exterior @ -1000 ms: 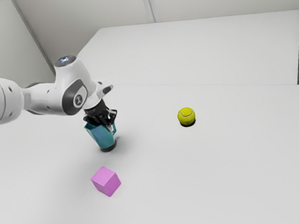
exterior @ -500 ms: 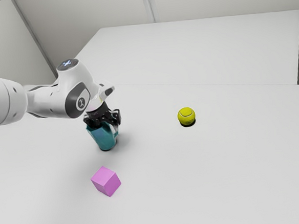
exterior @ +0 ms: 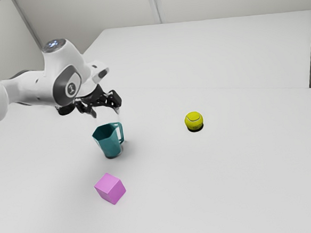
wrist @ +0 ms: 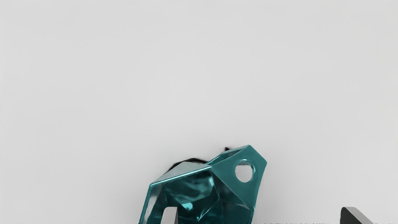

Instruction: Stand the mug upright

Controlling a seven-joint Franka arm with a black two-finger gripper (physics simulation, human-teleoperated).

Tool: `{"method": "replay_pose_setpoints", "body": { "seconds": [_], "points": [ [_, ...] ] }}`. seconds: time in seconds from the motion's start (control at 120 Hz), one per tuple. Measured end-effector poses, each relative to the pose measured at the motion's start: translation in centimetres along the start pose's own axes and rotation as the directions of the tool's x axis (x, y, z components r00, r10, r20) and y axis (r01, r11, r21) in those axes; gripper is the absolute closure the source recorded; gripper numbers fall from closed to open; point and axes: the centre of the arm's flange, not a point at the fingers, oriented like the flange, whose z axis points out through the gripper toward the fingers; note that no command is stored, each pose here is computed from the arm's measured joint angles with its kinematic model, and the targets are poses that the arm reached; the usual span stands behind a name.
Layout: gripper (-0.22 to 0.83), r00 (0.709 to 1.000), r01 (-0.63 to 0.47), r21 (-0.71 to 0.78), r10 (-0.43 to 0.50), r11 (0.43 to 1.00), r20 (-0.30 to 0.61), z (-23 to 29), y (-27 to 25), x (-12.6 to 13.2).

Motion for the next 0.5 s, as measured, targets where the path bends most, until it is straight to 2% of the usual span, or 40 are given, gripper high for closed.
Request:
{"method": "replay_pose_setpoints", "body": {
  "seconds": [0.217,0.367,0.5],
  "points": [
    [0.01,0.997,-0.070,0.032,0.070,0.997,-0.025,-8.1,2.5,3.3],
    [0.01,0.992,-0.122,0.064,0.123,0.991,-0.015,-12.4,4.4,3.7],
    [0.00,0.987,-0.162,0.078,0.161,0.984,0.021,-14.1,6.2,3.1]
  ]
}}
